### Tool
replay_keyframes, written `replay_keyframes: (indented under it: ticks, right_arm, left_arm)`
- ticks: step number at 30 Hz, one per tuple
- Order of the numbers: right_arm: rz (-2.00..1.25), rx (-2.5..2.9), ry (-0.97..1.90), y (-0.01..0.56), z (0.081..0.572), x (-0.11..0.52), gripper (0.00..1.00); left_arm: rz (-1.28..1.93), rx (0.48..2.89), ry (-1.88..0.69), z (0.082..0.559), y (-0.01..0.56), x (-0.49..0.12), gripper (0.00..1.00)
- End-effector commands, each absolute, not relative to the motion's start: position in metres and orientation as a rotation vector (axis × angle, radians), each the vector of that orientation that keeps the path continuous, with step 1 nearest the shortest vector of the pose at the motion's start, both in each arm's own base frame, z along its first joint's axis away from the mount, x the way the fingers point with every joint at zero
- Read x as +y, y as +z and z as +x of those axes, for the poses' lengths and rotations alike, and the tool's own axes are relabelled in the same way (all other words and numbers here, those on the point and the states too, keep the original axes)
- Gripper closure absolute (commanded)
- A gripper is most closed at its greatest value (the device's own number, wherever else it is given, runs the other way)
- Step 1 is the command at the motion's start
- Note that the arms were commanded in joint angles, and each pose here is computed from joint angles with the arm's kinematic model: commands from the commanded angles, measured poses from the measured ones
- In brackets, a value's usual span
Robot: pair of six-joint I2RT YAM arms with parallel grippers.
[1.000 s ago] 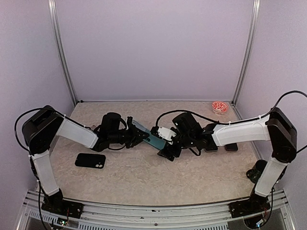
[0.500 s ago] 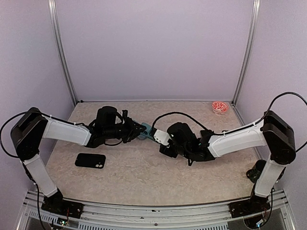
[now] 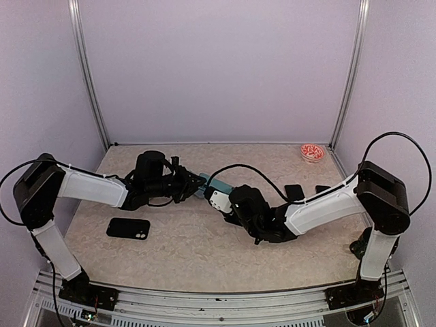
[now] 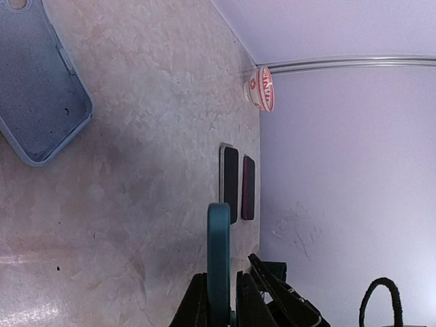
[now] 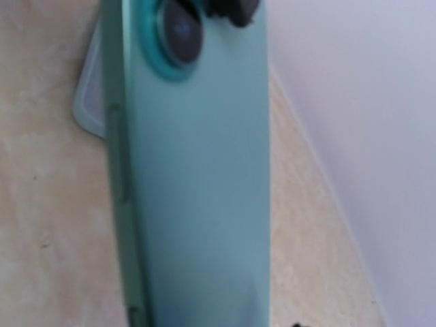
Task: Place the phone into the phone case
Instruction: Pass from the left arm to the right
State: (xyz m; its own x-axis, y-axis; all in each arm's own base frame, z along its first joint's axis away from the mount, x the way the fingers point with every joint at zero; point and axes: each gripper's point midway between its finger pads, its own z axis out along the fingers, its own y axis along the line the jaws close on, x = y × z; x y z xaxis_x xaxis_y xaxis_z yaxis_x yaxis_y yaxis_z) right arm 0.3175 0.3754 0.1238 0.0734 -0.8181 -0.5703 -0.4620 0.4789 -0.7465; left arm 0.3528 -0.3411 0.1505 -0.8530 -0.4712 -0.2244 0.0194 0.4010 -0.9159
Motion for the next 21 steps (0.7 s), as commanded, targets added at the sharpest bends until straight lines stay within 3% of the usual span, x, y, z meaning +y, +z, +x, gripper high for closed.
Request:
replay_keyframes:
  ticks: [1, 21]
  right_arm:
    - [-1.09, 1.526, -0.454, 0.1281, 0.3184, 0.3739, 0.58]
    - [-1.049, 1.458, -0.537, 0.1268, 0.3191, 0.3745, 1.0]
  left_arm:
    - [-0.365, 2.131, -1.51, 0.3519, 0.1778, -0.3419, 1.0]
    - [-0.41, 2.132, -1.547, 0.3527, 0.1719, -0.3389, 1.0]
